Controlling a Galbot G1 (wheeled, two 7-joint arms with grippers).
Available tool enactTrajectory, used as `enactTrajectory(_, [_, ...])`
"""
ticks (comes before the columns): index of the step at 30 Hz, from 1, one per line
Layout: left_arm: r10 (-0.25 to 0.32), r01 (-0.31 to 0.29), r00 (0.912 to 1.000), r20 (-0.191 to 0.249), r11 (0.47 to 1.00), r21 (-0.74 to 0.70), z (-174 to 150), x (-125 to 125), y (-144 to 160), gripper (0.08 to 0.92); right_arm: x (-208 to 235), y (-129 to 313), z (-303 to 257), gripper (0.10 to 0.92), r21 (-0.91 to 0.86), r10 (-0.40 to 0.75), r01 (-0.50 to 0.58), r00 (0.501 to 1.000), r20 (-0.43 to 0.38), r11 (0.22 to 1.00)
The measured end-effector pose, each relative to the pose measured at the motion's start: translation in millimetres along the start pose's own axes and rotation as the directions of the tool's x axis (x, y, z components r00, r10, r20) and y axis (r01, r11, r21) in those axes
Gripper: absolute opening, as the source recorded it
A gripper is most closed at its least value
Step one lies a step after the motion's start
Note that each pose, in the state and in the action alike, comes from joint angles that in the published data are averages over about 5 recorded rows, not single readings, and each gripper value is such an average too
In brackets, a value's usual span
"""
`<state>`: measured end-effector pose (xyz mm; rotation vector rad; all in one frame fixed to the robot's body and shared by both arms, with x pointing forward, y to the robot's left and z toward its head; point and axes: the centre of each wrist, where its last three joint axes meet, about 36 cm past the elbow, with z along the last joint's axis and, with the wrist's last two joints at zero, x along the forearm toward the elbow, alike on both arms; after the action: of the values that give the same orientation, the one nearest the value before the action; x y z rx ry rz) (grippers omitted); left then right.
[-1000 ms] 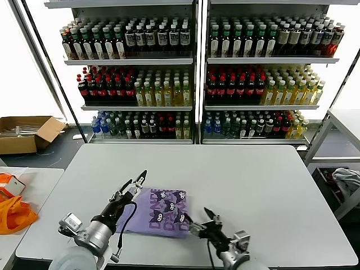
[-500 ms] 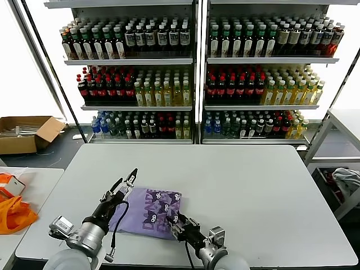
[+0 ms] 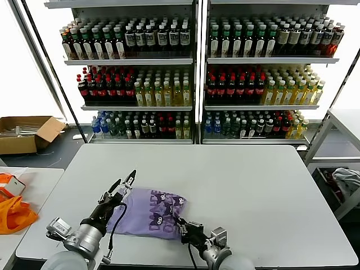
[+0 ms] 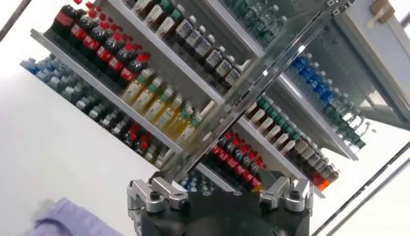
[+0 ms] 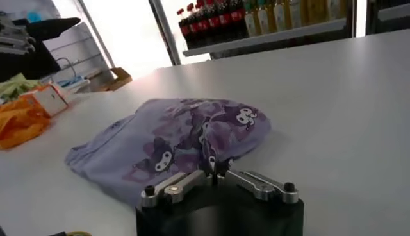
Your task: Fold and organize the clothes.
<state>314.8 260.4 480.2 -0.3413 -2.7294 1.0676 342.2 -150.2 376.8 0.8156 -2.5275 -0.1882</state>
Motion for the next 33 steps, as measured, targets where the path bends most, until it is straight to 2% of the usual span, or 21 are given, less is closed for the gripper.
enactTrajectory(9, [0.003, -0.003, 1.0000, -0.004, 1.000, 0.012, 6.0, -0.5, 0.8, 0.823, 46.8, -61.2, -10.6, 0.117, 0.102, 0.091, -0.091, 0.996, 0.009, 0.991])
enactTrajectory(12, [0.003, -0.003, 1.0000, -0.009, 1.000, 0.015, 8.7, -1.9, 0.8, 0.822, 61.2, -76.6, -15.2, 0.143, 0.136, 0.125, -0.126, 0.992, 0.013, 0.983])
enactTrajectory(23, [-0.016, 0.016, 0.9999, -0.006, 1.000, 0.004, 7.4, 0.4, 2.9, 0.823, 86.1, -90.9, -29.4, 0.433, 0.194, 0.217, -0.239, 0.968, 0.129, 0.951])
enactTrajectory(28, [-0.015, 0.015, 0.9999, -0.006, 1.000, 0.003, 7.9, 0.2, 2.3, 0.823, 79.6, -86.2, -32.7, 0.581, 0.199, 0.233, -0.270, 0.954, 0.190, 0.942])
enactTrajectory(33, [-0.009, 0.009, 0.9999, -0.006, 1.000, 0.010, 9.1, -0.4, -1.1, 0.823, 60.4, -73.0, -26.3, 0.719, 0.198, 0.210, -0.254, 0.953, 0.220, 0.947])
